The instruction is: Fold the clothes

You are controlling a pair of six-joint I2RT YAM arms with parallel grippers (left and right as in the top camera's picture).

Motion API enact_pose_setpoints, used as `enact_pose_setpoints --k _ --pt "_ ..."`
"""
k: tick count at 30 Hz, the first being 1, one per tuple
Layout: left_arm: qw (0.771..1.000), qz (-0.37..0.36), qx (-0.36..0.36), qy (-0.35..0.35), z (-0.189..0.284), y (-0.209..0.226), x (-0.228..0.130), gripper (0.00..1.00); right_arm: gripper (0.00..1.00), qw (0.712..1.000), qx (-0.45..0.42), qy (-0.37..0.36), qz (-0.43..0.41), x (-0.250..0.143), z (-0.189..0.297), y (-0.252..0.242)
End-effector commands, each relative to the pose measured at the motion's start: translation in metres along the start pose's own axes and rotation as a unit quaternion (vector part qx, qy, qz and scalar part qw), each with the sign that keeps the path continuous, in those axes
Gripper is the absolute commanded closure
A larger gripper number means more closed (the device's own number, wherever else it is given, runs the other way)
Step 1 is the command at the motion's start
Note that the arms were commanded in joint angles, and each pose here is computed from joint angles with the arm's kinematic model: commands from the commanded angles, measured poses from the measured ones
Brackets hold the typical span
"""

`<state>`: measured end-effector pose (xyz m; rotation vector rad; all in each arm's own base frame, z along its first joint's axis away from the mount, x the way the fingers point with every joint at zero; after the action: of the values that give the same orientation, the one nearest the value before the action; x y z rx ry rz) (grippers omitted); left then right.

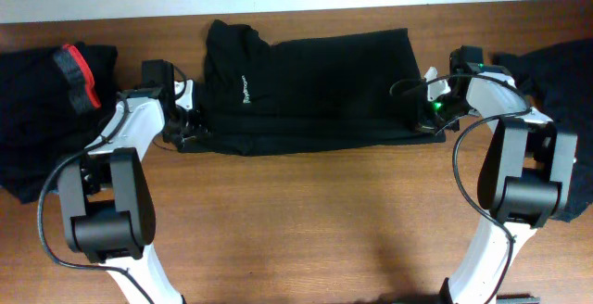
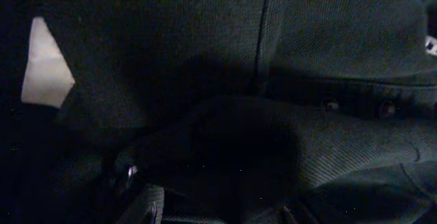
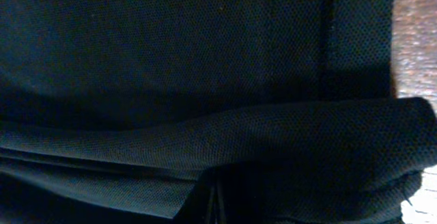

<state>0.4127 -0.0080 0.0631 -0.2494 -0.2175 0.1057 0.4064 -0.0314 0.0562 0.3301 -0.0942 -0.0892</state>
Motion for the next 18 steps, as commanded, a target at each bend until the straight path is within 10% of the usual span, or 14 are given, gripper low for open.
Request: enact_pose_setpoints --k 1,18 --pt "0.988 0.044 0.103 0.110 -0.029 0.053 -0.049 0.47 0.95 0.995 -0.038 0.092 -0.020 -0.033 -0.034 -0.018" --pt "0.950 0.067 0.116 0.281 -0.003 0.050 -0.109 0.55 0.95 0.967 -0.069 0.239 -0.053 -0.085 -0.015 -0.019"
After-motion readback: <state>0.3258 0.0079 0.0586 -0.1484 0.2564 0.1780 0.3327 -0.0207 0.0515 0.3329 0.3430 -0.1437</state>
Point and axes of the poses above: each gripper's point midway between its finger pads, its own z axis back along the fingers, its own y axis along the line the jaws close on, x = y × z, the point moved 6 cm from there along z, back along the fingers, and after that the axes turned 1 degree about -z, right-handed, at the moved point
